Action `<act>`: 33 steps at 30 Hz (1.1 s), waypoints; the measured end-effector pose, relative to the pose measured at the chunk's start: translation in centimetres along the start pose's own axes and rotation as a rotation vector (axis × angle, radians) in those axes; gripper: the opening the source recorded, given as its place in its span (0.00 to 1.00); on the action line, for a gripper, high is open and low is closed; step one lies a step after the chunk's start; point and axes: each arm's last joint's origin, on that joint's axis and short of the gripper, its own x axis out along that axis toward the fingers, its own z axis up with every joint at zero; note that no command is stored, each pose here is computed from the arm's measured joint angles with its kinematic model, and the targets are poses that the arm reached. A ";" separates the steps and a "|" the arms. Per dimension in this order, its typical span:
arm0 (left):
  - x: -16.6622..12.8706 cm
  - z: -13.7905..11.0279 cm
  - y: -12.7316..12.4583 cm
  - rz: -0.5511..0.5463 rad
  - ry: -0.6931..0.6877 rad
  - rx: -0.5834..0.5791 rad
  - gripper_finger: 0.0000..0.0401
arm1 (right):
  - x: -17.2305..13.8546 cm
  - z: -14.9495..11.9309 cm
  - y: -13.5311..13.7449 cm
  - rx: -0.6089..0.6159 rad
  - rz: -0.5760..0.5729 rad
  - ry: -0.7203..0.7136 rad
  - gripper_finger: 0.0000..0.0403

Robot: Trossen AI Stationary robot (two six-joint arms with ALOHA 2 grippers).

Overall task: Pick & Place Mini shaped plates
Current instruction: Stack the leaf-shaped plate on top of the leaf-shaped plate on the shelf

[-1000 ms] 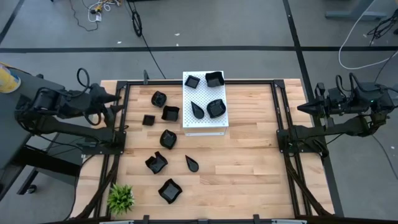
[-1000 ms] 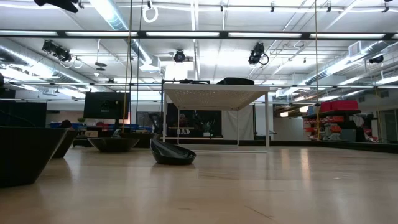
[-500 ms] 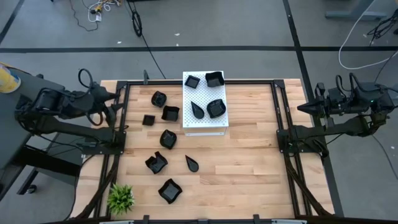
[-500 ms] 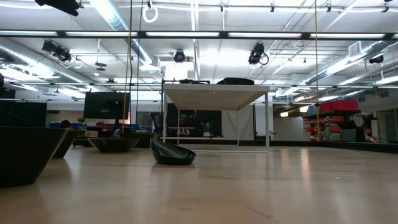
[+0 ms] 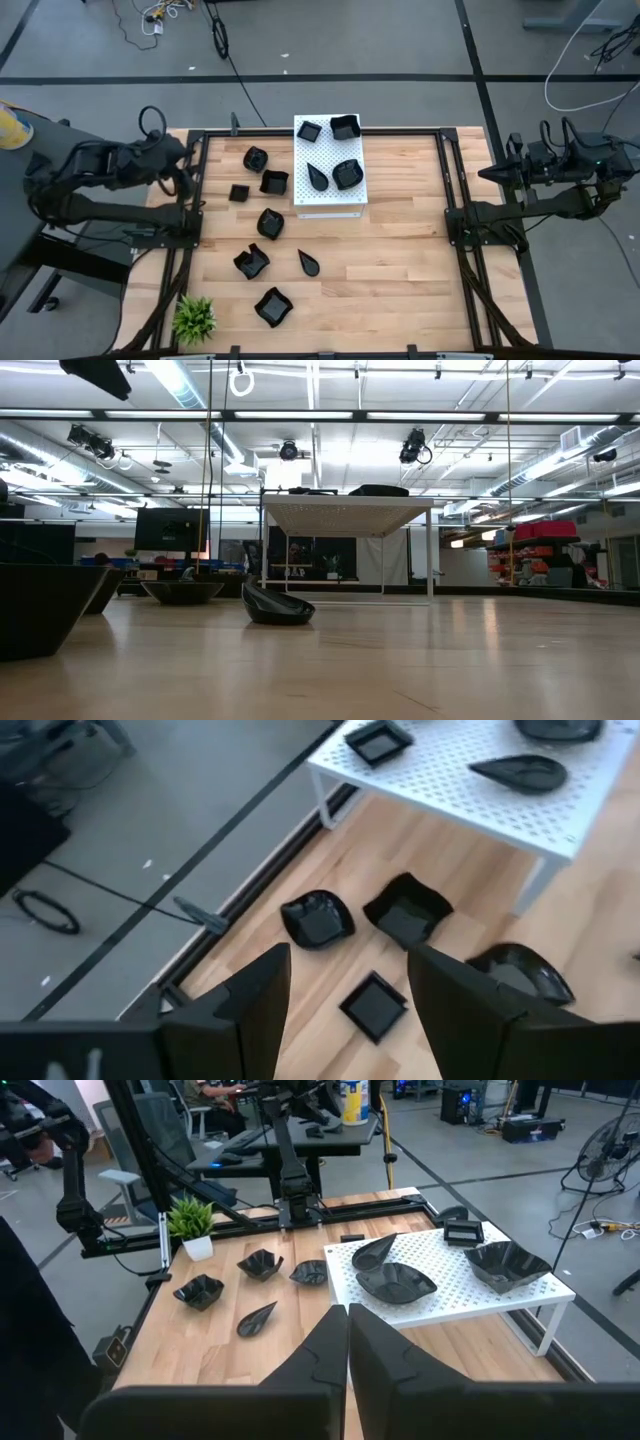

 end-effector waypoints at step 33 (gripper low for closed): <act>13.5 5.1 0.5 -0.003 0.354 -0.114 0.52 | 0.0 0.0 0.0 0.000 0.000 0.000 0.05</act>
